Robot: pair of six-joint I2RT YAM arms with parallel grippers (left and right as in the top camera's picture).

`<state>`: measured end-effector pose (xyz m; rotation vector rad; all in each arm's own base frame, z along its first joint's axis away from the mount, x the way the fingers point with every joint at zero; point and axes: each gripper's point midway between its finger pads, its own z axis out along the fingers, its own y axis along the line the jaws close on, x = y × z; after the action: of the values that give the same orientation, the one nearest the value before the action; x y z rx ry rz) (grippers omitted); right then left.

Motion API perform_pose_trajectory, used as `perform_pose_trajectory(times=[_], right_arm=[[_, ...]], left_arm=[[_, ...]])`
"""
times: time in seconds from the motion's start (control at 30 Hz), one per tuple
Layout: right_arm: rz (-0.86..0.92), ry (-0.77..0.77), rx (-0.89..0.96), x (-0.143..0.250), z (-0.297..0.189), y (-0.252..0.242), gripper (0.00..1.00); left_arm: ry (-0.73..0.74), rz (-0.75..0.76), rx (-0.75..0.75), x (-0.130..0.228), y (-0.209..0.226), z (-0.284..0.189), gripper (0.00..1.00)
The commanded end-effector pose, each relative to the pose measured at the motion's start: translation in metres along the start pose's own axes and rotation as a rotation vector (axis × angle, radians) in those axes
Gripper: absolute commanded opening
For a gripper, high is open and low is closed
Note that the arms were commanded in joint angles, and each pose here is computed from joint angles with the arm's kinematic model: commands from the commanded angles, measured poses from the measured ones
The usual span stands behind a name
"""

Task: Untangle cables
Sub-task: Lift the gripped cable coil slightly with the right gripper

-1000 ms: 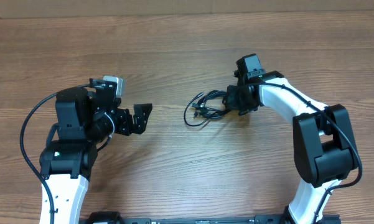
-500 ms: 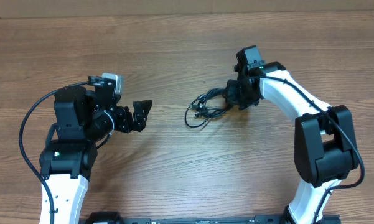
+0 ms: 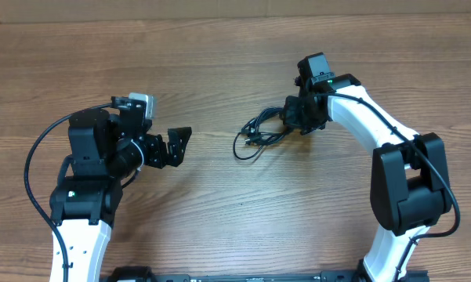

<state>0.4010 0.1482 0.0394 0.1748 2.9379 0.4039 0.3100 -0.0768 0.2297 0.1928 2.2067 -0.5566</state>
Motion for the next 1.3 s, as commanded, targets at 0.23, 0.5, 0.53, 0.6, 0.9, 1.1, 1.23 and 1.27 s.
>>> perform_pose_trajectory(times=[0.23,0.5,0.53,0.6,0.9,1.1,1.23,1.27], right_arm=[[0.010,-0.033,-0.052,-0.012,-0.014,0.012,0.04],[0.011,-0.032,-0.069,-0.013,-0.014,0.015,0.04],[0.011,-0.032,-0.069,-0.013,-0.014,0.015,0.04],[0.011,-0.031,-0.069,-0.013,-0.014,0.015,0.04],[0.010,-0.033,-0.077,-0.014,-0.015,0.016,0.04],[0.018,-0.032,-0.095,-0.015,-0.017,0.016,0.04],[0.039,-0.030,-0.133,-0.018,-0.022,0.014,0.04],[0.043,-0.034,-0.143,-0.020,-0.025,0.014,0.04]], left_arm=[[-0.012,0.041,0.021,-0.007,-0.007,-0.002,1.00],[-0.012,0.041,0.020,-0.008,-0.006,-0.002,1.00],[-0.013,0.042,0.021,-0.008,-0.007,-0.002,1.00],[-0.013,0.042,0.021,-0.008,-0.007,-0.002,1.00],[-0.012,0.041,0.023,-0.007,-0.007,-0.002,1.00],[-0.016,0.042,0.031,-0.008,-0.008,-0.002,1.00],[-0.030,0.054,0.058,-0.012,-0.016,-0.001,0.98],[-0.035,0.051,0.062,-0.013,-0.018,-0.001,0.98]])
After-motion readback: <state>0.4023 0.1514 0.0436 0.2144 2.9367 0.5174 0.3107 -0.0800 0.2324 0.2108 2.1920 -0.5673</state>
